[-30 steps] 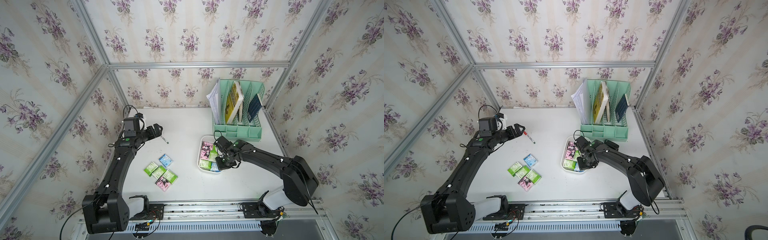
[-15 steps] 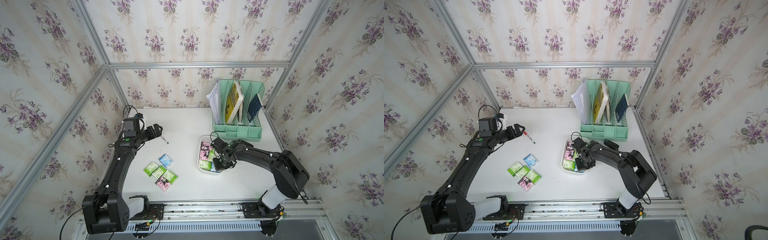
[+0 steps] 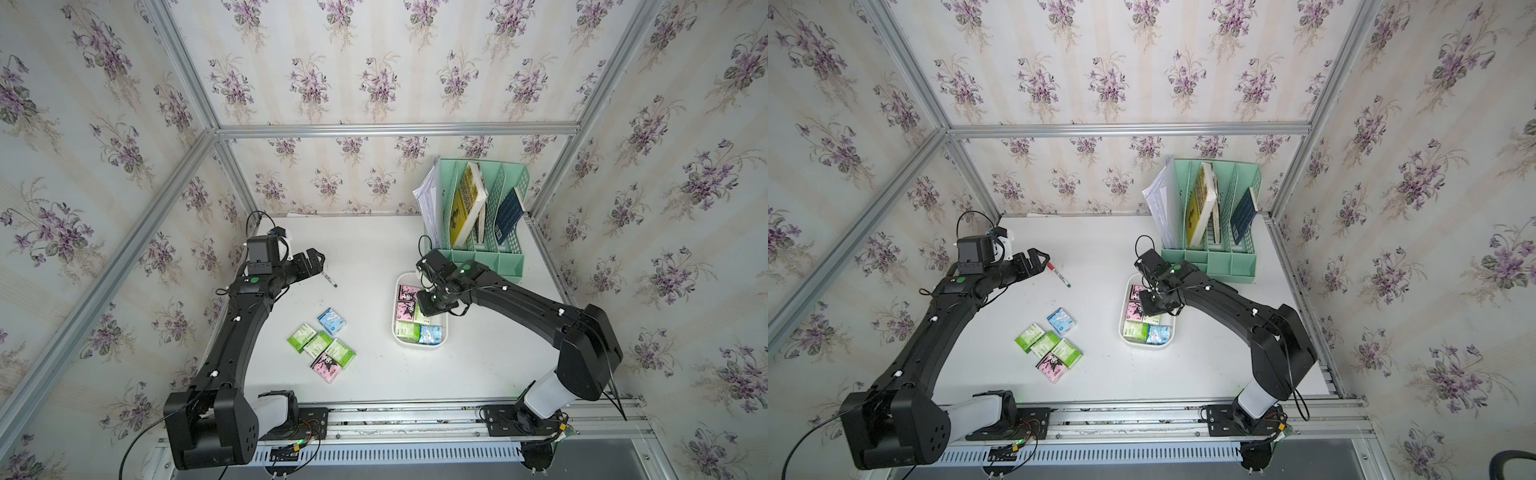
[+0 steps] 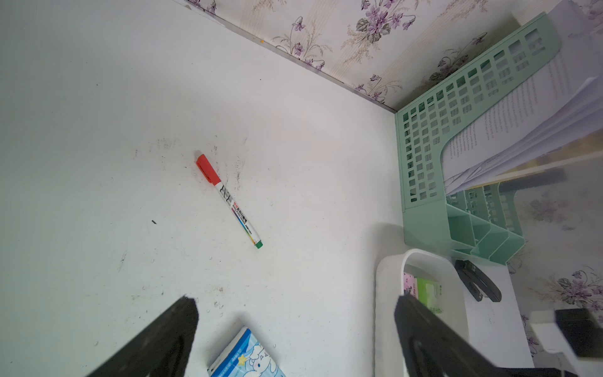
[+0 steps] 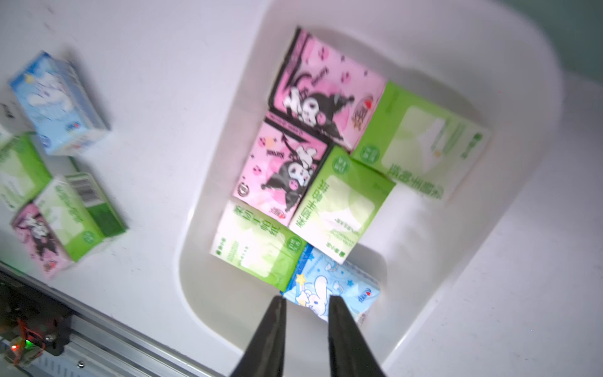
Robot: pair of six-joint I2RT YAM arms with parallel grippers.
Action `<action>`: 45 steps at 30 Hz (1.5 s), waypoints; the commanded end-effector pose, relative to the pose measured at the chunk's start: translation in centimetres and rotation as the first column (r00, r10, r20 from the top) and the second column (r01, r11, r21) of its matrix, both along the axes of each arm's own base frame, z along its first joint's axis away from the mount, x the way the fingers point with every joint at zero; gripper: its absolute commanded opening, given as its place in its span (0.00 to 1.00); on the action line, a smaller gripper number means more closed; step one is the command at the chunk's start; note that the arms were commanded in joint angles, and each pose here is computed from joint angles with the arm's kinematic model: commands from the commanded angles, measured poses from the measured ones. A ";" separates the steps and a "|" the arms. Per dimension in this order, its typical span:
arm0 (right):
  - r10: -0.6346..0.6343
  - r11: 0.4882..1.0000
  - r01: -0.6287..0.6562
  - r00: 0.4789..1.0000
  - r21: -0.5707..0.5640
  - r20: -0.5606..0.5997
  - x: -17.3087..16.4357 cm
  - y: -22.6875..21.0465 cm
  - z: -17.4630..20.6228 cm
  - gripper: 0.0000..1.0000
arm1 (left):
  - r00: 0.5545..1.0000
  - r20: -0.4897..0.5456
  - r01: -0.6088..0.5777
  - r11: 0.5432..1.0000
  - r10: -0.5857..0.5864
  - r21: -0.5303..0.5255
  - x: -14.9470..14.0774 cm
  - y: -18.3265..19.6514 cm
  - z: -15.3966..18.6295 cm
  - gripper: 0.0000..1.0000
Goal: Put the pocket tissues into the storage box
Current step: Adjust the pocket tissues in the storage box, then pick up the pocket tissues from the center of the board.
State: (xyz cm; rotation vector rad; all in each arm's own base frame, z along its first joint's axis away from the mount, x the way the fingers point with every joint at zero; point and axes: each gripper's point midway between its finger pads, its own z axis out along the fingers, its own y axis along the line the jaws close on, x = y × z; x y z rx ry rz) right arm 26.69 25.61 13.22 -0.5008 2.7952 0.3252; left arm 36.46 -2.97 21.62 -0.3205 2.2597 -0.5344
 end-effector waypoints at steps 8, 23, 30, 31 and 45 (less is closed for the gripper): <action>0.128 0.967 -0.148 0.986 0.210 0.108 3.0 6.4 2.9 0.53 | 0.999 0.027 -0.029 1.000 0.029 0.002 -0.1 0.5 0.9 0.99; 0.393 0.833 -0.407 0.912 0.374 0.117 3.9 18.7 -2.0 0.63 | 0.988 -0.023 -0.152 0.985 0.151 -0.077 -1.4 3.0 -0.2 0.99; 0.520 0.755 -0.498 0.851 0.425 0.073 1.9 22.9 -4.1 0.64 | 0.990 0.013 -0.139 0.976 0.143 -0.169 -1.1 2.1 0.6 0.99; 0.534 0.747 -0.505 0.843 0.432 0.063 1.7 23.4 -4.4 0.64 | 0.989 0.011 -0.143 0.976 0.147 -0.166 -1.1 2.2 0.6 0.99; 0.577 0.743 -0.516 0.817 0.427 -0.018 -0.3 26.3 -8.6 0.64 | 0.990 0.014 -0.139 0.984 0.141 -0.113 -2.0 2.5 1.2 0.99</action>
